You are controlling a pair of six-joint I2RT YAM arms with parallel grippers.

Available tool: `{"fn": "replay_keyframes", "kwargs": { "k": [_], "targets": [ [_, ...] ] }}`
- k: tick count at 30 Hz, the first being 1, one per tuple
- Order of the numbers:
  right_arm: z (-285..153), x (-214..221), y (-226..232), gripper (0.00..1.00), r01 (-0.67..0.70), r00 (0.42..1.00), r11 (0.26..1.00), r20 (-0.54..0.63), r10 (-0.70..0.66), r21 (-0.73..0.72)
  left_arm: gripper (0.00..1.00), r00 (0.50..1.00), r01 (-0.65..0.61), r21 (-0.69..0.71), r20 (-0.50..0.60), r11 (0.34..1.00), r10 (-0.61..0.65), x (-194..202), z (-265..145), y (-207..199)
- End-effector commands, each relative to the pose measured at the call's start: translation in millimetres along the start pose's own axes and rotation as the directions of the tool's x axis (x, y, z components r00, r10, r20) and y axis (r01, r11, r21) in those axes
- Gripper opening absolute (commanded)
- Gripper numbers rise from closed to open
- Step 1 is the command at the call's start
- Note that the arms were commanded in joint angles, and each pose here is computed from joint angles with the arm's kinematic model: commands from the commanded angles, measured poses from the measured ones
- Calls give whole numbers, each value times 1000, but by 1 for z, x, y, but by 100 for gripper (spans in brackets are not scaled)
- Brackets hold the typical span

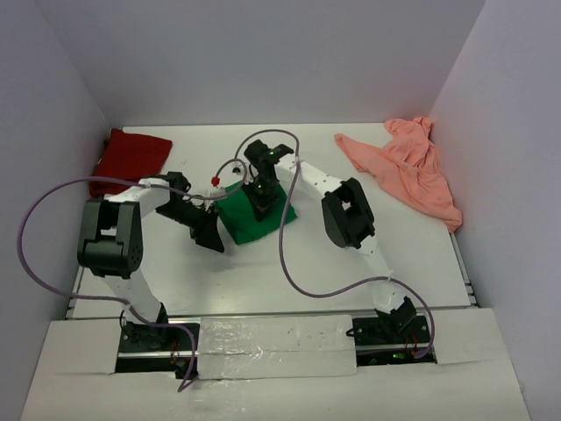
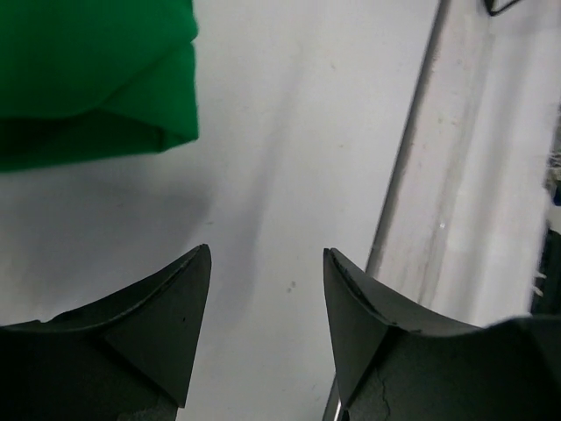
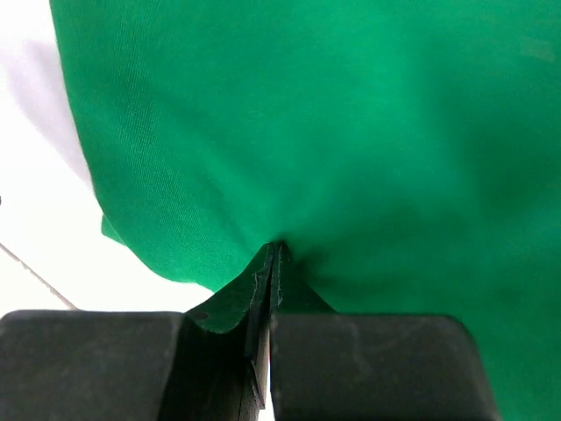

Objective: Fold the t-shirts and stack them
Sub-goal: Smooth out wrinkles on the folded tshirt

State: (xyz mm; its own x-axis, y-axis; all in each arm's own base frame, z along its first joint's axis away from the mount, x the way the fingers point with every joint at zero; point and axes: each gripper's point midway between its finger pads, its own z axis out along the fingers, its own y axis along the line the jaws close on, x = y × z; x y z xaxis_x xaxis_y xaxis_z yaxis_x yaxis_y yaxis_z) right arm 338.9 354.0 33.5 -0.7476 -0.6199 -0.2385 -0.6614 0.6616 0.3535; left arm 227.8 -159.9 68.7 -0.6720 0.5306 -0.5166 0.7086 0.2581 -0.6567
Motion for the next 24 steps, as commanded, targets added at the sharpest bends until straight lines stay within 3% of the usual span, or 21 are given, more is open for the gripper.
{"fn": "replay_keyframes", "kwargs": {
  "k": [1, 6, 10, 19, 24],
  "targets": [
    [-33, -32, -6, 0, 19, 992, 998, 120, -26, 55, 63, 997, -17, -196, 71, 980, 32, -25, -12, 21],
    [-39, -41, -5, 0, 17, 986, 998, 162, -27, 63, 63, 983, 47, -423, 179, 905, 32, -40, -22, 58],
    [-45, -62, -5, 0, 8, 969, 997, 245, -25, 71, 62, 964, 98, -485, 263, 869, 37, -56, -27, 73],
    [-57, -111, -8, 0, -87, 900, 993, 434, 43, 81, 61, 940, 58, -331, 335, 942, 60, -87, -1, 45],
    [-64, -123, -16, 0, -111, 883, 988, 466, 49, 108, 61, 962, -38, -171, 261, 985, 82, -85, 34, 0]
  ]
}}
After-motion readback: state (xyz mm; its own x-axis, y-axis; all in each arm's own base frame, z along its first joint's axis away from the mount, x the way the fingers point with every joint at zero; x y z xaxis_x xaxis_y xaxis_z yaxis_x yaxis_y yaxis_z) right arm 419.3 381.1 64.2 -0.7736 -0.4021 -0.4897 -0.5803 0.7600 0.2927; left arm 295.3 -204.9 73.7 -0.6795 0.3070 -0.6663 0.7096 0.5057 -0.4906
